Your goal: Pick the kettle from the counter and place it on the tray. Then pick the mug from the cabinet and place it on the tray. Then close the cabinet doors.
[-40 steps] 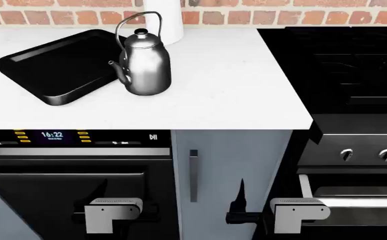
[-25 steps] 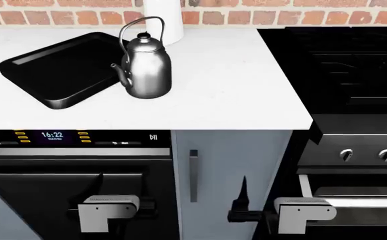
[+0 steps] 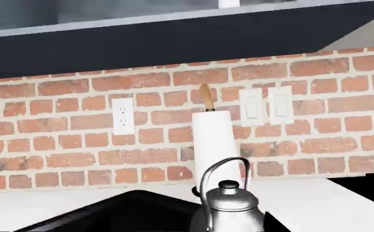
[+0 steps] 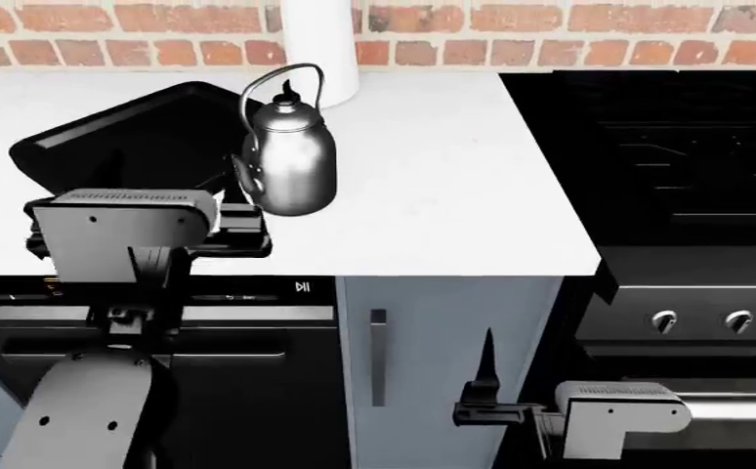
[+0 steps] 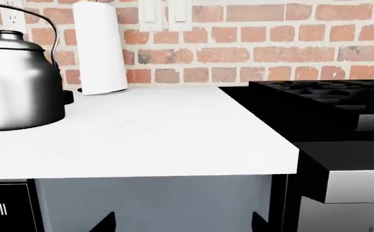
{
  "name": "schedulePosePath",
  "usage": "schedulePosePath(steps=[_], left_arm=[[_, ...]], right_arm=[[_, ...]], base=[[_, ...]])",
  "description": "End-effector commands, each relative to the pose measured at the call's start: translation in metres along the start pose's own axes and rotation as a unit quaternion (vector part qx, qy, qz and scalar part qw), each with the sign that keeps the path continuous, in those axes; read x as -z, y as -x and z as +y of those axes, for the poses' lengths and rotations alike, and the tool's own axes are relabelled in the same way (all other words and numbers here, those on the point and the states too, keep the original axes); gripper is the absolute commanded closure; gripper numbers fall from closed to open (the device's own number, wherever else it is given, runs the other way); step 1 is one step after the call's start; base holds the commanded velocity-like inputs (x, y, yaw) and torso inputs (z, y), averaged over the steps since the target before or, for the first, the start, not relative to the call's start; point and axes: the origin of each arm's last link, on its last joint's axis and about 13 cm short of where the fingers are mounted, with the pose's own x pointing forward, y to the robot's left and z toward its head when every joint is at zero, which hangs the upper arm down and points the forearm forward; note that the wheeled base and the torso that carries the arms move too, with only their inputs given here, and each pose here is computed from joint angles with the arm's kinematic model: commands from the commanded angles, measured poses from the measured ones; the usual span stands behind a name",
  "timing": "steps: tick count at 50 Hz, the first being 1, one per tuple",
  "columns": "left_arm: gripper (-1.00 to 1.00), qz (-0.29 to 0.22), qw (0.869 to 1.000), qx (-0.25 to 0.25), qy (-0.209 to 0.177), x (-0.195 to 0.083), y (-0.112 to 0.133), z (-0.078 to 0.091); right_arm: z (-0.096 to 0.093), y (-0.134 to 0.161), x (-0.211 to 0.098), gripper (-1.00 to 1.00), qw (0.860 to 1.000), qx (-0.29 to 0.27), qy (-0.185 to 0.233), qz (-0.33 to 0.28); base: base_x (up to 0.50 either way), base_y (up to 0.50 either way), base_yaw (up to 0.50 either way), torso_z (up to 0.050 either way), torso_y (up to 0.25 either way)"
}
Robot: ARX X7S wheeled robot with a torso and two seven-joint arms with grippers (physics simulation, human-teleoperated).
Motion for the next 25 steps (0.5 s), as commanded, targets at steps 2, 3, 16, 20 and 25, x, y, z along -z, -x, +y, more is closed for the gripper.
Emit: schedulePosePath(steps=[2,3,16,20,25], left_arm=[[-1.0,-0.092,0.995,-0.03,-0.031,-0.132,-0.062,0.014],[-1.0,-0.106,0.993,-0.038,-0.041,-0.148,-0.07,0.015],[-1.0,-0.129,0.986,-0.091,-0.058,-0.284,-0.138,0.016],[-1.0,-0.101,0.988,-0.1,-0.059,-0.307,-0.155,0.014],[-1.0,-0.085,0.988,-0.117,-0.057,-0.33,-0.171,0.014]], right_arm=[[-0.001,0.002,-0.009,-1.0,1.0,0.0,-0.003,-0.013],[0.0,0.003,-0.009,-1.0,1.0,0.0,-0.003,-0.014],[0.0,0.006,-0.015,-1.0,1.0,-0.001,-0.002,-0.022],[0.001,0.007,-0.017,-1.0,1.0,-0.004,0.0,-0.024],[0.001,0.007,-0.018,-1.0,1.0,-0.004,0.002,-0.025]], base=[[0.0,0.0,0.0,0.05,0.0],[0.0,0.0,0.0,0.05,0.0],[0.0,0.0,0.0,0.05,0.0],[0.0,0.0,0.0,0.05,0.0],[0.0,0.0,0.0,0.05,0.0]])
